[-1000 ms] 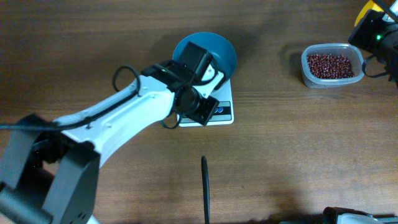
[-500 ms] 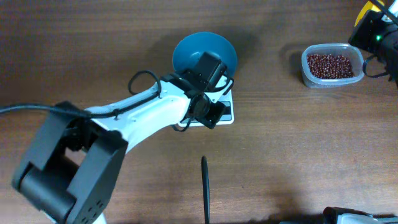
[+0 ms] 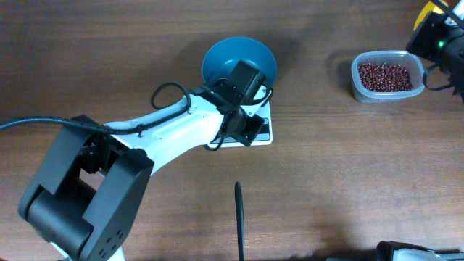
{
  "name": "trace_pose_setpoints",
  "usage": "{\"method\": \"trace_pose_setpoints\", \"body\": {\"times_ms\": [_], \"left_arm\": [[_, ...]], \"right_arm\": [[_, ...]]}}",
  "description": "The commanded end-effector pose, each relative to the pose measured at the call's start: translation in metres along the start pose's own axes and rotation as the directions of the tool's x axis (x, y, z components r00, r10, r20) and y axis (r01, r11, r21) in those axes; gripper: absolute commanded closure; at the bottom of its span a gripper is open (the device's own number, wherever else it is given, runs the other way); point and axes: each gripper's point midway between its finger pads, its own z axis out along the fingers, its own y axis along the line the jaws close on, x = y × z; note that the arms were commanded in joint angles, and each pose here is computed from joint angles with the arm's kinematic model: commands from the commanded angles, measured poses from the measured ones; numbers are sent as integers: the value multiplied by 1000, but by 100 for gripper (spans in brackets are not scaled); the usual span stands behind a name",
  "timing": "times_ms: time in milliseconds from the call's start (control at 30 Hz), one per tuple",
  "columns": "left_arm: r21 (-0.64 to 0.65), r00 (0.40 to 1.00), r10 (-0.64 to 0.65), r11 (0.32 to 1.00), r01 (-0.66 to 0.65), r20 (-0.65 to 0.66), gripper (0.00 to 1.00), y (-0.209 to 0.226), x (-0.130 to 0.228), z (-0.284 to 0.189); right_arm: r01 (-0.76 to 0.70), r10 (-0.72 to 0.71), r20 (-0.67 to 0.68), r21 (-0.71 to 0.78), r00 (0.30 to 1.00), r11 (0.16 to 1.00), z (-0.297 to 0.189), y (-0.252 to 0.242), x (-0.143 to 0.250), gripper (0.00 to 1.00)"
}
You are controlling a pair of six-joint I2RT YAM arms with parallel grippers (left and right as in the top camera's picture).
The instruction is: Scoop item into bowl and weigh 50g on scale
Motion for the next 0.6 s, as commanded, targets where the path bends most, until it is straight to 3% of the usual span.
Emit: {"method": "trace_pose_setpoints", "body": {"times_ms": [0,300,567], "left_arm": [[-6,1000,-7,1000,7,-26,100,1,7,9],[10,997,-8,1000,9,-81,100,-1,21,14],[11,999,-7,1000,8,-46,100,-2,12,14]], "right_arm": [[3,-3,32,11,999,1000,-2,-3,-12,96],[1,-1,52,6,999,1000,-2,-2,-17,96],[2,-1,47,-19,999,1000,-3,3,-16,96]]}}
